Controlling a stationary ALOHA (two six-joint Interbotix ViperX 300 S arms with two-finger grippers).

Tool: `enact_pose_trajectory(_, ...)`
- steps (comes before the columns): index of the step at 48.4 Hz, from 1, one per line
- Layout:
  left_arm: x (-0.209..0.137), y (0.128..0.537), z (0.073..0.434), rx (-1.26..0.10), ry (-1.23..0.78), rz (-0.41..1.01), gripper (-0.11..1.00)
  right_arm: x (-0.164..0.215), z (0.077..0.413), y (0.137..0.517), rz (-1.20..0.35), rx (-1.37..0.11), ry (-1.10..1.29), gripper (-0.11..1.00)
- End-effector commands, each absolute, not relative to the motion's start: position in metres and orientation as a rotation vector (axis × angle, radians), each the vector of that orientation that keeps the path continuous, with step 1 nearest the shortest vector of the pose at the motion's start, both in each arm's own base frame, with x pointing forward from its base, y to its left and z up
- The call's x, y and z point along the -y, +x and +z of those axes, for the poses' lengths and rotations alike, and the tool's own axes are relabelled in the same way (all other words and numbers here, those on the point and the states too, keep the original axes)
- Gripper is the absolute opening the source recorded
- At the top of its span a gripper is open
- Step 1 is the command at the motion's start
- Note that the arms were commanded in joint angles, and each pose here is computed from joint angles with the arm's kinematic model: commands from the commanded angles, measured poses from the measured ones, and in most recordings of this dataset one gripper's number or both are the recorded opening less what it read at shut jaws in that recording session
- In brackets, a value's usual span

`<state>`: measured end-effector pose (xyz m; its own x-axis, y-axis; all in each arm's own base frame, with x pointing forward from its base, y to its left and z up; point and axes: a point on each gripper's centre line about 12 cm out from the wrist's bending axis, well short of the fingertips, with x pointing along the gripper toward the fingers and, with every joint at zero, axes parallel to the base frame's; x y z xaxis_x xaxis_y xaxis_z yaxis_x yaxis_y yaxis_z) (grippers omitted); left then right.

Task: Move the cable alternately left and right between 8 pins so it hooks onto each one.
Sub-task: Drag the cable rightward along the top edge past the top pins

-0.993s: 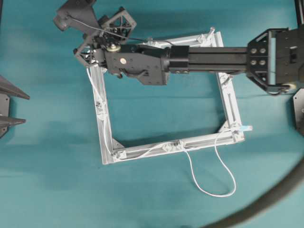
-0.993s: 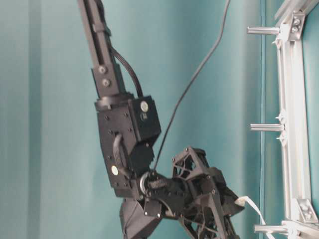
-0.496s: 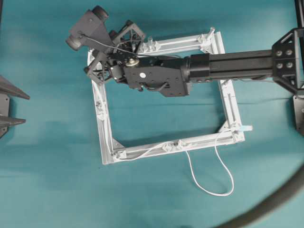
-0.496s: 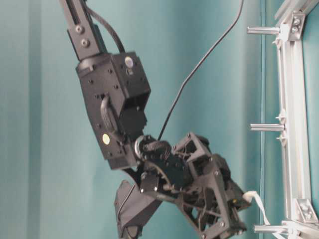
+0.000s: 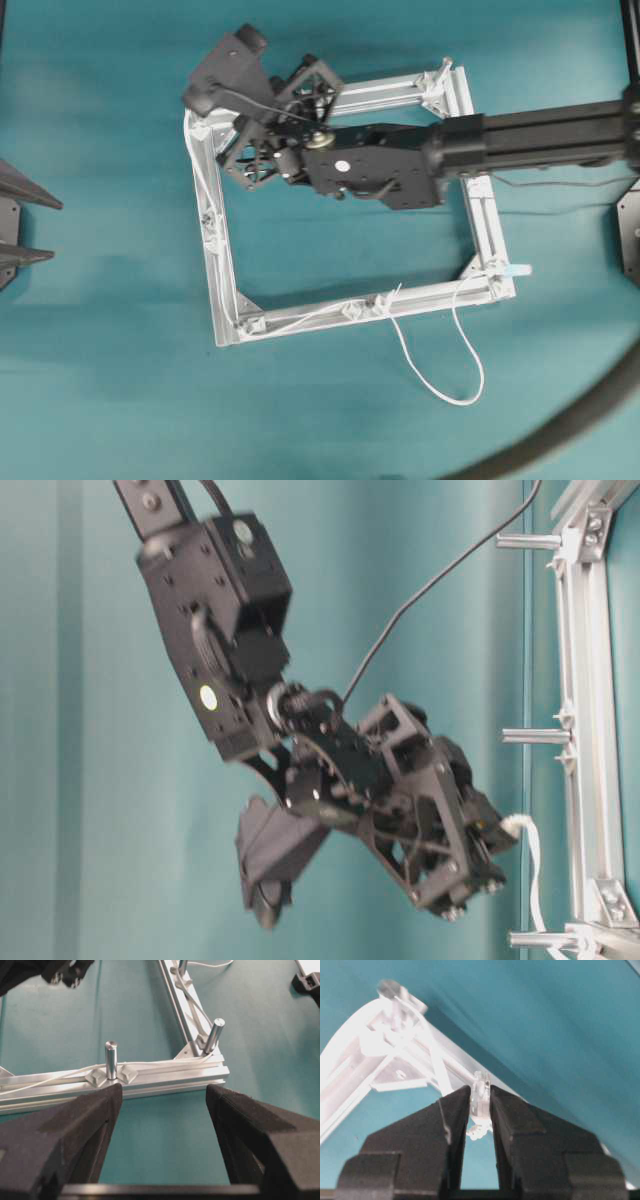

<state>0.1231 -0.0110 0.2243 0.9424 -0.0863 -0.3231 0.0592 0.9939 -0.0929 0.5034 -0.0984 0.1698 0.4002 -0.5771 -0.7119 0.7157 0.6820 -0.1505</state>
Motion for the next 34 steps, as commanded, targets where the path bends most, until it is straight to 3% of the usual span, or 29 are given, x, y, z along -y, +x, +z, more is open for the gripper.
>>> enact_pose_trajectory(1,0.011,0.125,0.230,-0.327,-0.082,-0.070,0.72,0.095,0.199,0.494,-0.815,-0.762,0.218,0.16)
enact_pose_trajectory(34,0.011,0.125,0.230,-0.325,-0.082,-0.070,0.72,0.070,0.193,0.420,-0.755,-0.848,0.270,0.16)
